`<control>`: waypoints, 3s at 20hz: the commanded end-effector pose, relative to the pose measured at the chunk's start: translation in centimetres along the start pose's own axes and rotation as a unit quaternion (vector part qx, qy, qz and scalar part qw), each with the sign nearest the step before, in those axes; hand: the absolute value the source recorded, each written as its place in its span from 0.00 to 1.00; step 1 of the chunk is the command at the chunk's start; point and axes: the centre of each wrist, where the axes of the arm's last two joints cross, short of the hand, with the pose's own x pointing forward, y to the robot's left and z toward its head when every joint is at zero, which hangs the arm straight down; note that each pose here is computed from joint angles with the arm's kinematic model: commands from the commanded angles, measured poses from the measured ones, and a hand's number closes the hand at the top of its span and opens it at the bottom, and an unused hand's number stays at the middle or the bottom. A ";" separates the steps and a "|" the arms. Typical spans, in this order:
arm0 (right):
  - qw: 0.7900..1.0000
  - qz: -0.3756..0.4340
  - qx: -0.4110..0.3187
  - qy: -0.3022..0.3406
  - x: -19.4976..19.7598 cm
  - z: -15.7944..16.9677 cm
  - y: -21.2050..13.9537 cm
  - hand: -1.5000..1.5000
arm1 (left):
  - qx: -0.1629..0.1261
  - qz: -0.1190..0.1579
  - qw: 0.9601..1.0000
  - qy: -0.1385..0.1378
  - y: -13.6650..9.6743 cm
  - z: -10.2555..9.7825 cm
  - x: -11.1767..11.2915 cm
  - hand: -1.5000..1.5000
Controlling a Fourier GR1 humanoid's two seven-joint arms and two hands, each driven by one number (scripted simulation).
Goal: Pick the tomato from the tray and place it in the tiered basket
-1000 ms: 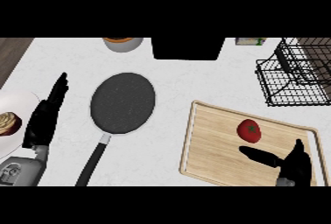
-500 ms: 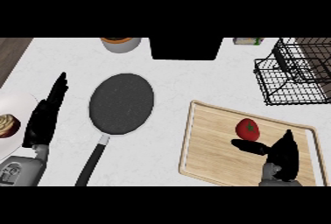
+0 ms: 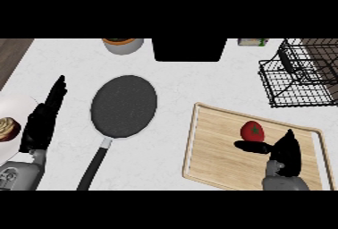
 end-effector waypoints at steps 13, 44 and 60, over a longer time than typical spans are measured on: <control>0.993 0.001 0.037 0.114 2.8 0.0 2.2 0.00 | 0.002 -0.006 1.000 -0.003 0.0 -0.1 -0.6 0.50; 0.800 0.185 0.174 -0.543 4.5 11.7 3.8 1.00 | 0.009 -0.005 1.000 0.002 -0.1 -1.3 -0.3 0.50; 0.779 0.083 -0.080 -0.617 11.5 12.0 -13.4 1.00 | 0.009 -0.006 1.000 0.009 -0.9 0.2 0.2 0.50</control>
